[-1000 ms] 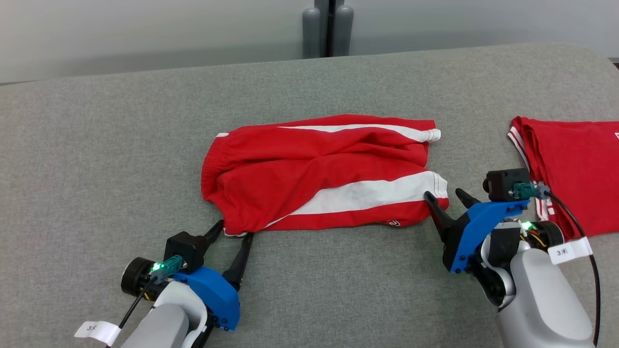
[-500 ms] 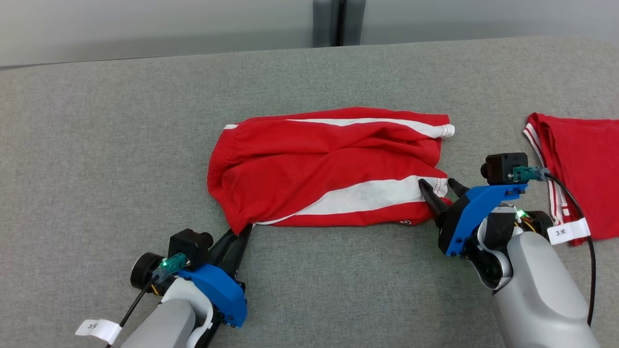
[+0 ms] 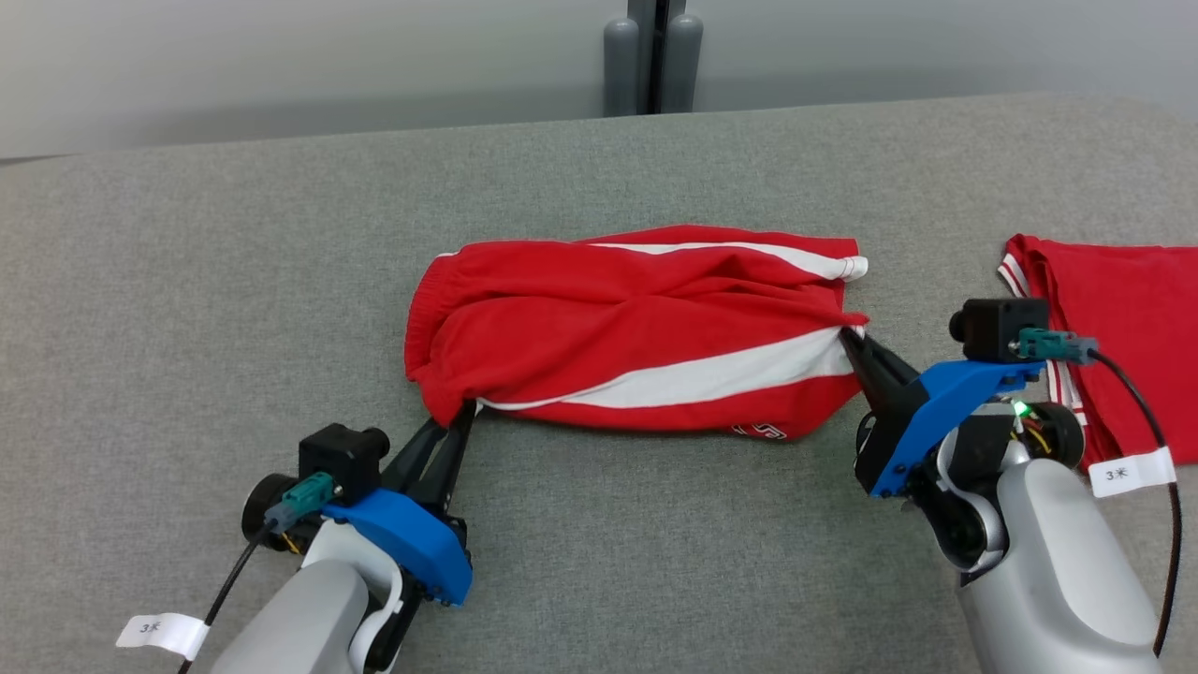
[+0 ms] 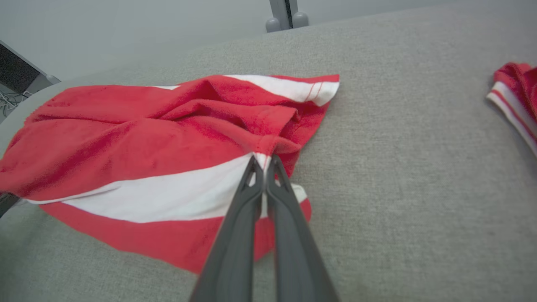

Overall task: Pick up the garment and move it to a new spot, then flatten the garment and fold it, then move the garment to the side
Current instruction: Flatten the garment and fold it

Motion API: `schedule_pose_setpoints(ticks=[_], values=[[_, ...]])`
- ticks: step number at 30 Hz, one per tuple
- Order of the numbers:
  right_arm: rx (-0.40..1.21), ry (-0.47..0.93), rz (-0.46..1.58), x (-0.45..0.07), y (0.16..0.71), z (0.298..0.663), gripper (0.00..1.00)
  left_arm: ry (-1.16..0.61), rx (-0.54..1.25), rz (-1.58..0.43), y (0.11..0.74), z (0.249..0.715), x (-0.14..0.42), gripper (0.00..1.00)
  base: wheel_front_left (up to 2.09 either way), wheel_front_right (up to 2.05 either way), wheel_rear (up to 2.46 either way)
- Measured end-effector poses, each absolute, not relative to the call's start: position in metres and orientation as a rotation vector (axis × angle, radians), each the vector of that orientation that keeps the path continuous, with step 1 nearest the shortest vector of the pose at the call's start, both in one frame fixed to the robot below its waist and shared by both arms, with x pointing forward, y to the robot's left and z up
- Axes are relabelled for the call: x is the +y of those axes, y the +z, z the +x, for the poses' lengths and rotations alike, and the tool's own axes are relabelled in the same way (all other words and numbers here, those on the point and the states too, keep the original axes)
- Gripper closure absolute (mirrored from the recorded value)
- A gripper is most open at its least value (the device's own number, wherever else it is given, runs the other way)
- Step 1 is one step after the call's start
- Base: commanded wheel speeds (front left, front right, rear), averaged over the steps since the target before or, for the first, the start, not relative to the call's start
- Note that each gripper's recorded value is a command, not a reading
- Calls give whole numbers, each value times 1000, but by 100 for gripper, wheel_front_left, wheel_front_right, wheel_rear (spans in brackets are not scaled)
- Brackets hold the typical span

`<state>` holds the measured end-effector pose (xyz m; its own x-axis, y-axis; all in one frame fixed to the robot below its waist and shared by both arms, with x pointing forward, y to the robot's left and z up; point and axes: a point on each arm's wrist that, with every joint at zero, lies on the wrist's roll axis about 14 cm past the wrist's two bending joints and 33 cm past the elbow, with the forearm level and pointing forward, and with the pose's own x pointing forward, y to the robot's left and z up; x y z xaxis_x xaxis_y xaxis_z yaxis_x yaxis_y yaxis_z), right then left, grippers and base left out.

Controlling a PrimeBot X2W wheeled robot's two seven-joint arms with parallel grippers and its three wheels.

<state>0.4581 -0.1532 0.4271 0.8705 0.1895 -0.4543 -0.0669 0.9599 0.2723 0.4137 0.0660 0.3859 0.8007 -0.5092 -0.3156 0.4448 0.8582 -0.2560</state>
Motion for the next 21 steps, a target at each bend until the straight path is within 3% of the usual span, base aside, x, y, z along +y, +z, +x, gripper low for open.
schedule_pose_setpoints(ticks=[11,16,21], values=[[107,147,177,-163,553,476,100,-558,26,-430,525,451,62,100,0,0,0],[78,137,139,-171,574,489,100,-631,11,-534,568,475,59,100,0,0,0],[2,161,115,-175,600,542,100,-608,27,-552,584,539,64,100,0,0,0]])
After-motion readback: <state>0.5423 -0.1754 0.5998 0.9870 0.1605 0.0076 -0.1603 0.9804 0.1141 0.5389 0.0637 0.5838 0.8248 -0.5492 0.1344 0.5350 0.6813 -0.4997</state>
